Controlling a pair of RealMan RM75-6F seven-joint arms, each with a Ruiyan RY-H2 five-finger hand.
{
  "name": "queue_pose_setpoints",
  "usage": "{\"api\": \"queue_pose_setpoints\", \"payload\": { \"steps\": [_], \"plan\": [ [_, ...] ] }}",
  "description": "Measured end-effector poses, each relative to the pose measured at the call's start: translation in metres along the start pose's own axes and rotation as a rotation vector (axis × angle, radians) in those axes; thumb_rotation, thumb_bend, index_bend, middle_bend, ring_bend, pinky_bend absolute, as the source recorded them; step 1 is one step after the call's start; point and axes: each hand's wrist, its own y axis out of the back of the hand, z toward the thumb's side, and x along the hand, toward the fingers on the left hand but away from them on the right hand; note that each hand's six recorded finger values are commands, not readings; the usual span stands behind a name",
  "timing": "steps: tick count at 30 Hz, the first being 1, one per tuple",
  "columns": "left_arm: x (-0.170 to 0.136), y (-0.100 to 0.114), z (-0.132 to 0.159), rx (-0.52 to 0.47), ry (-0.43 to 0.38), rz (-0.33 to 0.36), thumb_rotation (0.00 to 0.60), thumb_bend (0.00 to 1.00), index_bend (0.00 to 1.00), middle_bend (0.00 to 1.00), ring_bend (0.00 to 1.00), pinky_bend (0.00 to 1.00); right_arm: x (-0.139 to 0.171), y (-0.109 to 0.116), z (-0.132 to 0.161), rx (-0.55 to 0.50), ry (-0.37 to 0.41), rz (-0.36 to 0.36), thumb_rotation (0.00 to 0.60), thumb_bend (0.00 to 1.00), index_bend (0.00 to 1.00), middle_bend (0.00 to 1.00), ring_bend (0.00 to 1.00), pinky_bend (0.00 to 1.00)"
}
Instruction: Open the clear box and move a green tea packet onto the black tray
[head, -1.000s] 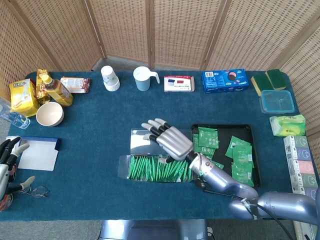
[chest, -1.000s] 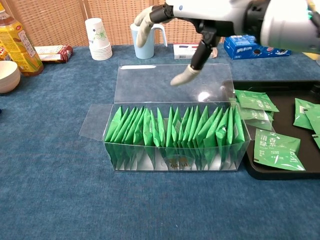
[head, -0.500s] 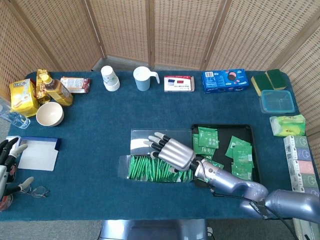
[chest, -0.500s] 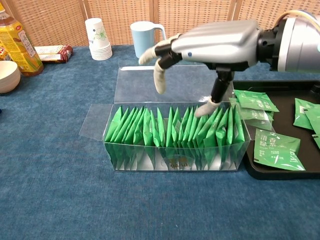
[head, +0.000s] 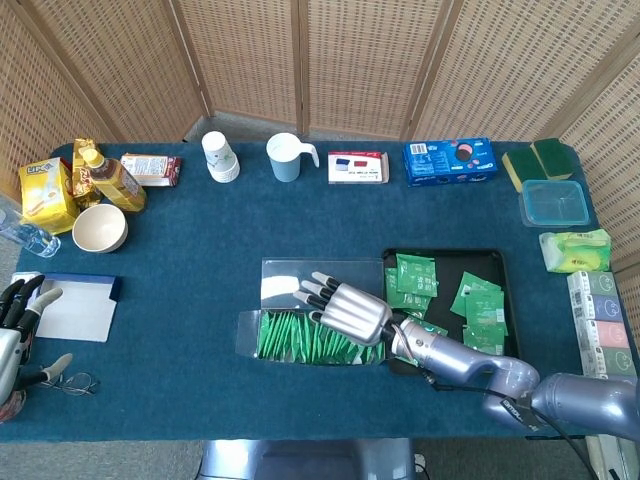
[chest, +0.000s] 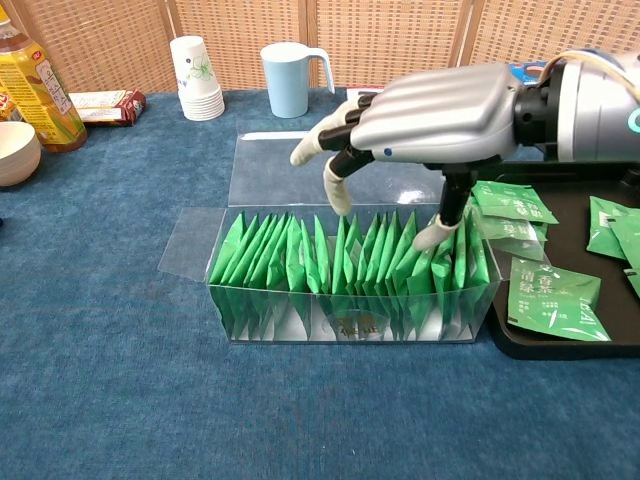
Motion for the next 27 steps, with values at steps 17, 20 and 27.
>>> {"api": "queue_pose_setpoints", "payload": {
  "steps": [17, 20, 27],
  "plan": [
    [-0.001, 0.0, 0.0, -0.003, -0.001, 0.002, 0.6, 0.13, 0.16, 0.06, 0.0, 0.27, -0.011, -0.015, 0.014, 0.051, 0.04, 0.02, 0.6, 0.0, 0.34, 0.08, 0.0, 0.09],
    [-0.001, 0.001, -0.001, -0.002, -0.001, 0.004, 0.6, 0.13, 0.16, 0.06, 0.0, 0.27, -0.013, -0.016, 0.015, 0.062, 0.043, 0.023, 0.6, 0.0, 0.35, 0.08, 0.0, 0.09],
    [-0.002, 0.001, -0.001, -0.004, -0.002, 0.005, 0.6, 0.13, 0.16, 0.06, 0.0, 0.27, -0.017, -0.016, 0.015, 0.072, 0.037, 0.016, 0.6, 0.0, 0.37, 0.08, 0.0, 0.09]
  ]
}}
